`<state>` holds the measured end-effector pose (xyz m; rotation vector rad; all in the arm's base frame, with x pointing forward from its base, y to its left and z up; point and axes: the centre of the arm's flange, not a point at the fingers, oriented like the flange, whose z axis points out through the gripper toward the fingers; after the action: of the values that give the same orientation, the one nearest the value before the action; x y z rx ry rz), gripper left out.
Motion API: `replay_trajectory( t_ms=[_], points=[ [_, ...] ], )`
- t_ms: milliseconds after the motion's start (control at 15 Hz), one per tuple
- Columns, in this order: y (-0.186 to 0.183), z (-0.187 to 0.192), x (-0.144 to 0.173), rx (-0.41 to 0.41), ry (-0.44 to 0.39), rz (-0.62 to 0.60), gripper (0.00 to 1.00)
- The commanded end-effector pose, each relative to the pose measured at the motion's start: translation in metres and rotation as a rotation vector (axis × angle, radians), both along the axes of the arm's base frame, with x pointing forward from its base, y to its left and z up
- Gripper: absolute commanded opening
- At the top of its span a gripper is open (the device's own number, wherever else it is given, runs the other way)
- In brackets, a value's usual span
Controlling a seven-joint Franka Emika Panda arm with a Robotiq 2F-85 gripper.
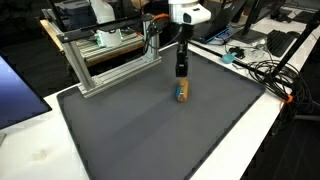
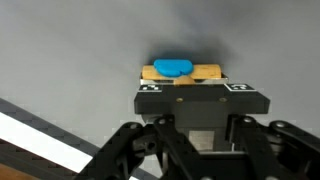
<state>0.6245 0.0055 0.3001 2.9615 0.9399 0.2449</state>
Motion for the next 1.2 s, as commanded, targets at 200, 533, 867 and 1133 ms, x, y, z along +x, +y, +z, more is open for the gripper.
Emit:
replay_trajectory(
  t_ms=[200, 533, 867, 1133],
  points=[
    [-0.010, -0.037, -0.004, -0.083, 0.087, -0.017, 0.23],
    [-0.011, -0.038, -0.007, -0.108, 0.124, -0.012, 0.23],
    [-0.016, -0.044, -0.011, -0.123, 0.156, 0.003, 0.23],
    [-0.017, -0.046, -0.013, -0.125, 0.171, 0.013, 0.23]
  ],
)
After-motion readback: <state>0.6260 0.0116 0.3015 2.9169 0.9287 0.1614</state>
